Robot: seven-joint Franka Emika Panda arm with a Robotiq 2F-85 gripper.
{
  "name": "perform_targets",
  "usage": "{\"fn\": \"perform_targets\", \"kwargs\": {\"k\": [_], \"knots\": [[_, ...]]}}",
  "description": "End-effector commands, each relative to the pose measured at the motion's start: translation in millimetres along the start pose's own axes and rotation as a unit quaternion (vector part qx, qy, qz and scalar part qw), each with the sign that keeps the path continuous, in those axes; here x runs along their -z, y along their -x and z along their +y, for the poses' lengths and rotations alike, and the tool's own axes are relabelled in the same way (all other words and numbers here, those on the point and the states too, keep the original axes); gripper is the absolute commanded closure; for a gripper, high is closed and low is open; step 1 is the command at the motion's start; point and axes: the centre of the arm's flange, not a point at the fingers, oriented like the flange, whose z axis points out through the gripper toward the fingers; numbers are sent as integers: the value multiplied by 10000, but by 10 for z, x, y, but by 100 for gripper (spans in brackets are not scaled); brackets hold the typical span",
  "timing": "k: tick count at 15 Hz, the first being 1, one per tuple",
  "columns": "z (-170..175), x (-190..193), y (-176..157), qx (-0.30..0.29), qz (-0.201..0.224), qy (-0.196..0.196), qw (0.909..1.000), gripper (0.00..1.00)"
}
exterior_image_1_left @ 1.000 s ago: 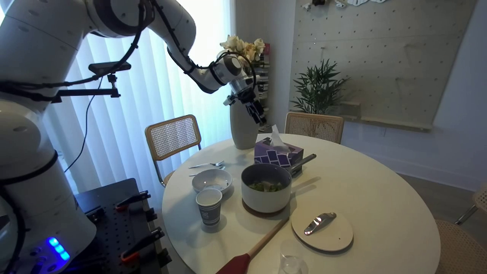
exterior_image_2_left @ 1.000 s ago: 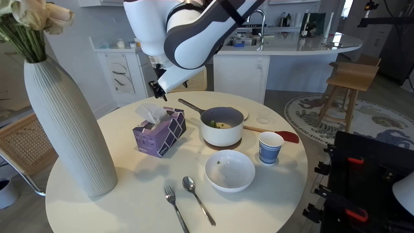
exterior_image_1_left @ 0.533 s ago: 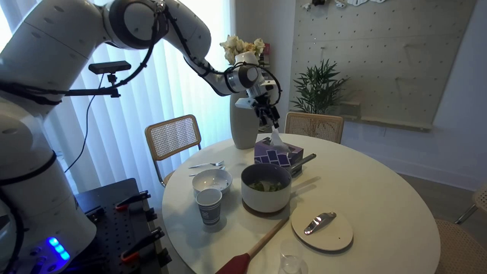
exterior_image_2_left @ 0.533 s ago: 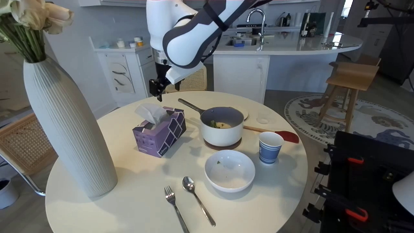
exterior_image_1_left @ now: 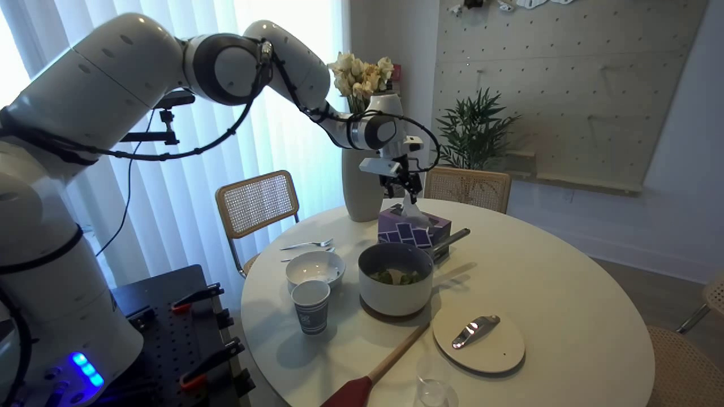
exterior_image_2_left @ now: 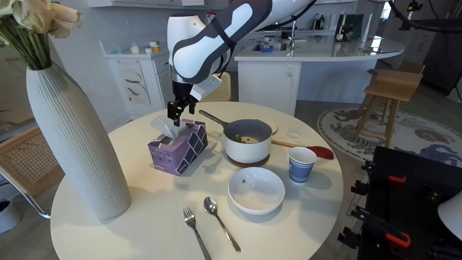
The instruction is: Pull out a tissue from the box and place it on the table
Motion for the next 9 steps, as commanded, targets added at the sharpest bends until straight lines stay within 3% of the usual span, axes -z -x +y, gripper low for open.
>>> {"fn": "perform_targets", "kwargs": {"k": [1,2,4,9], "knots": [[32,-147,-249,412,-163,94,9990,0],[34,-175,-267,442,-171,137,9988,25],[46,-209,-297,490,-163,194,9985,34],[52,-237,-364,492,-152,221,9984,73]]}}
